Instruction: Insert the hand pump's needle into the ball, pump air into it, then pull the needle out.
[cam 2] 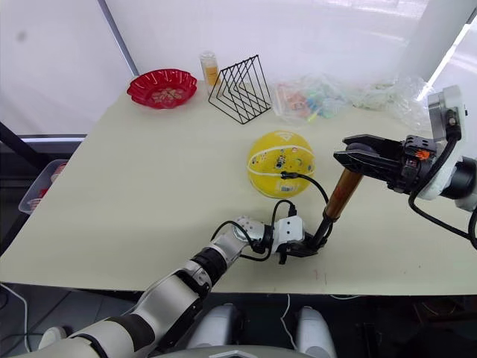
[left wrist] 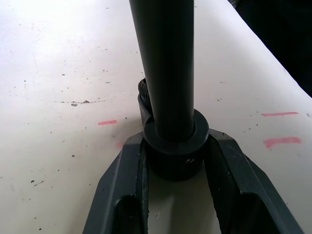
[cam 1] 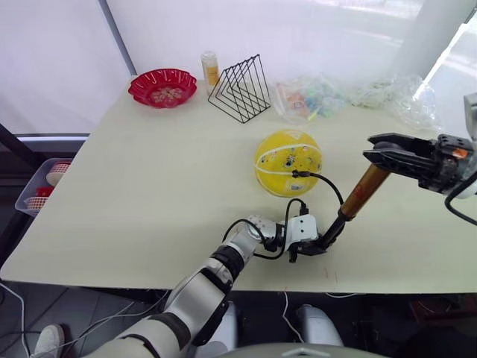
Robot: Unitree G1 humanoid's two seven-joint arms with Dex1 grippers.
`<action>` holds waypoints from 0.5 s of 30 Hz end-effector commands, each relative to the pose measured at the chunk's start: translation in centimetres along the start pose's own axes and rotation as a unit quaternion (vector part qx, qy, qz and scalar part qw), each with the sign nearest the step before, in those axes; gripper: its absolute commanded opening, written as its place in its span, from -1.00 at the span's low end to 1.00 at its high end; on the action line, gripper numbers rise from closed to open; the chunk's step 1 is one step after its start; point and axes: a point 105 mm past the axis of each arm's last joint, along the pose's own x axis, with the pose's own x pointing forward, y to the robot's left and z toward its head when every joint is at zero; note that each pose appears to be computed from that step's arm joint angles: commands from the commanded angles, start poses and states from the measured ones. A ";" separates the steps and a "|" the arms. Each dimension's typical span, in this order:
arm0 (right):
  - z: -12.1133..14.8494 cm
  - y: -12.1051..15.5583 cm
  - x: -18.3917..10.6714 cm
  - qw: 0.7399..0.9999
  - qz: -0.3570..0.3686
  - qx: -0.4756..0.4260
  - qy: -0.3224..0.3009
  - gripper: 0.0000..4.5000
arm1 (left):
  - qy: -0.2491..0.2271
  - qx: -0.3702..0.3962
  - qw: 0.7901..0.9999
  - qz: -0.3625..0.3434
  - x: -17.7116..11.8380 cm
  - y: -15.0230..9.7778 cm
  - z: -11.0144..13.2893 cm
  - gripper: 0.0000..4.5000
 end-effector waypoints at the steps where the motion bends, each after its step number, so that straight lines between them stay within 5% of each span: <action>1: -0.5 -0.7 -0.3 0.998 -0.051 -0.038 0.015 -0.12 | 0.160 -0.100 0.981 -0.047 -2.1 -4.6 -9.1 -0.50; 8: -10.4 -2.0 0.3 0.992 -0.086 0.009 0.091 -0.12 | 0.161 -0.099 0.981 -0.044 -2.2 -4.5 -9.1 -0.50; 12: -12.9 -1.7 1.0 0.992 -0.080 0.001 0.099 -0.12 | 0.162 -0.099 0.981 -0.044 -2.2 -4.5 -9.1 -0.50; 15: -12.3 -1.5 1.2 0.994 -0.073 -0.007 0.079 -0.12 | 0.163 -0.097 0.981 -0.044 -2.2 -4.5 -9.1 -0.50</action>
